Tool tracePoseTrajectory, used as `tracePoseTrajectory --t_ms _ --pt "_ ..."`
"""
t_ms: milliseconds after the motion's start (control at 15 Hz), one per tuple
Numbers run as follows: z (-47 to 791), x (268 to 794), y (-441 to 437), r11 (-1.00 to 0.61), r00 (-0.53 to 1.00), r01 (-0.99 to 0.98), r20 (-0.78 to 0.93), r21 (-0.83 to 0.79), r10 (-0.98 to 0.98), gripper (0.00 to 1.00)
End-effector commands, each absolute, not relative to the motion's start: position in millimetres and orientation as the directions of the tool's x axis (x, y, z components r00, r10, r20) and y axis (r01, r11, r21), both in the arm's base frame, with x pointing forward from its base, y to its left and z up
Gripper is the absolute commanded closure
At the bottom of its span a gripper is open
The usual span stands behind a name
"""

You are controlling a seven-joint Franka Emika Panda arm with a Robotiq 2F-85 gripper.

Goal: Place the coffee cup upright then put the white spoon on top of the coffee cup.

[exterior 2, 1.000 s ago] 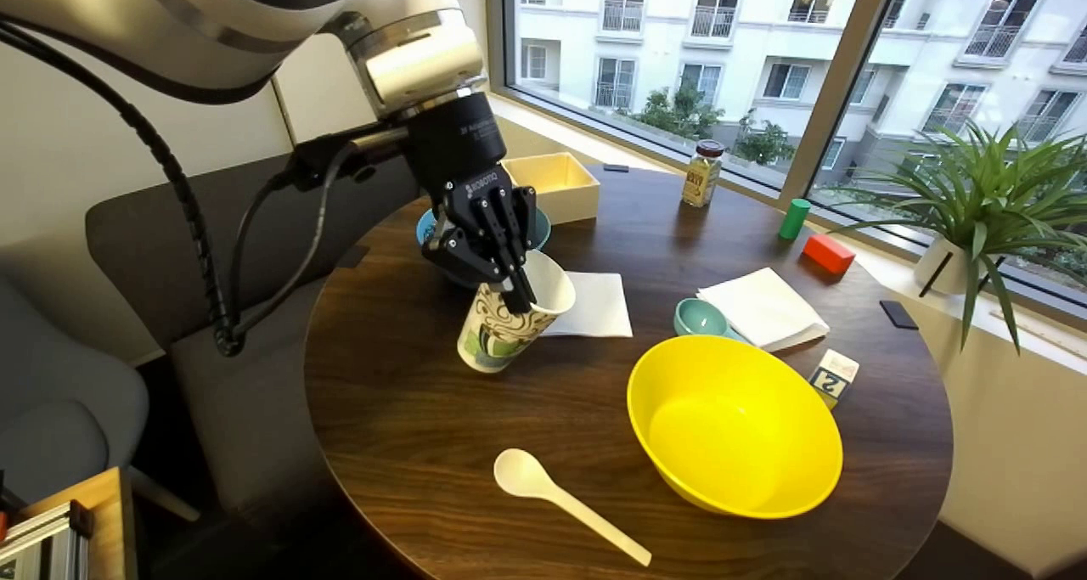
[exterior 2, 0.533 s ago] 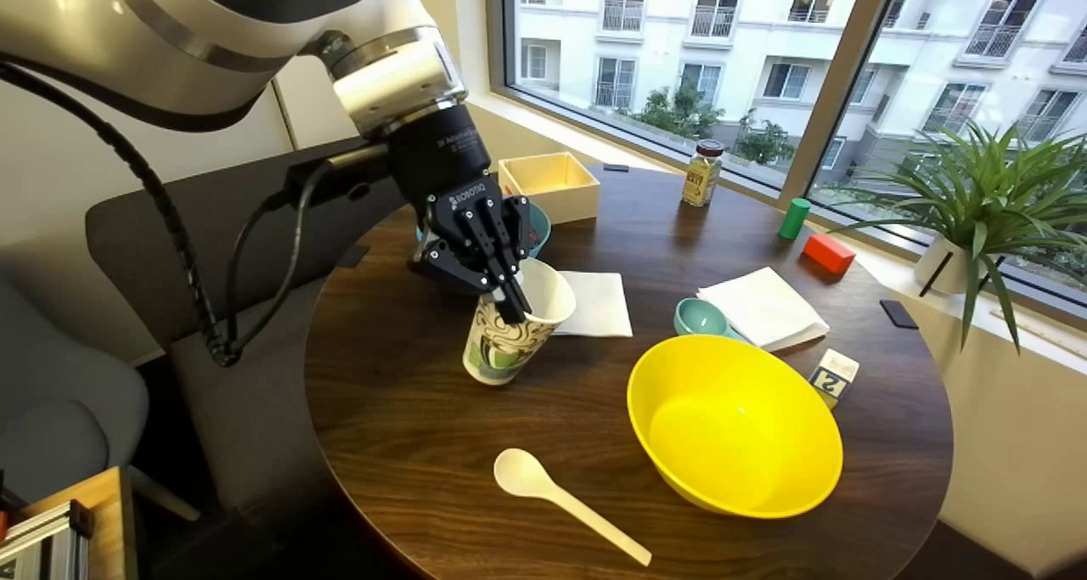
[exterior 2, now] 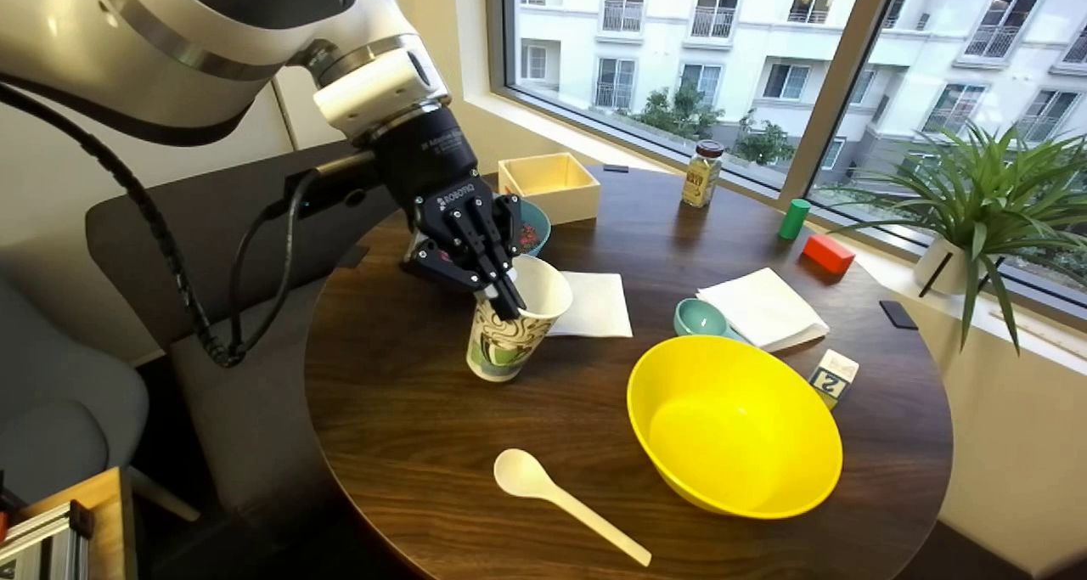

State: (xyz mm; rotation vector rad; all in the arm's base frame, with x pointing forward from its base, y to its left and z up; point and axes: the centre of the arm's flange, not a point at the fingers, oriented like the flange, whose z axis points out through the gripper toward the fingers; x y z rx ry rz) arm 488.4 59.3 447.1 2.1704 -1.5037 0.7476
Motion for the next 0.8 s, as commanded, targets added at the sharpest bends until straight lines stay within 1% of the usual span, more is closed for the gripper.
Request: tracePoseTrajectory --t_ms 0,67,133,333,467,667,733 --pt "442 481 68 -0.36 0.278 -0.933 0.642 0.004 -0.714 0.71" --pt "443 481 68 -0.36 0.275 -0.933 0.641 -0.001 -0.716 0.7" --pt "444 480 68 -0.361 0.276 -0.932 0.639 -0.004 -0.718 0.65" --pt "449 480 67 -0.364 0.276 -0.931 0.631 -0.01 -0.725 0.41" --pt "454 478 66 -0.363 0.275 -0.931 0.625 -0.015 -0.731 0.27" --pt "461 476 55 -0.381 0.31 -0.925 0.601 0.01 -0.737 0.03" --pt "465 474 49 -0.391 0.324 -0.92 0.584 0.012 -0.744 0.0"
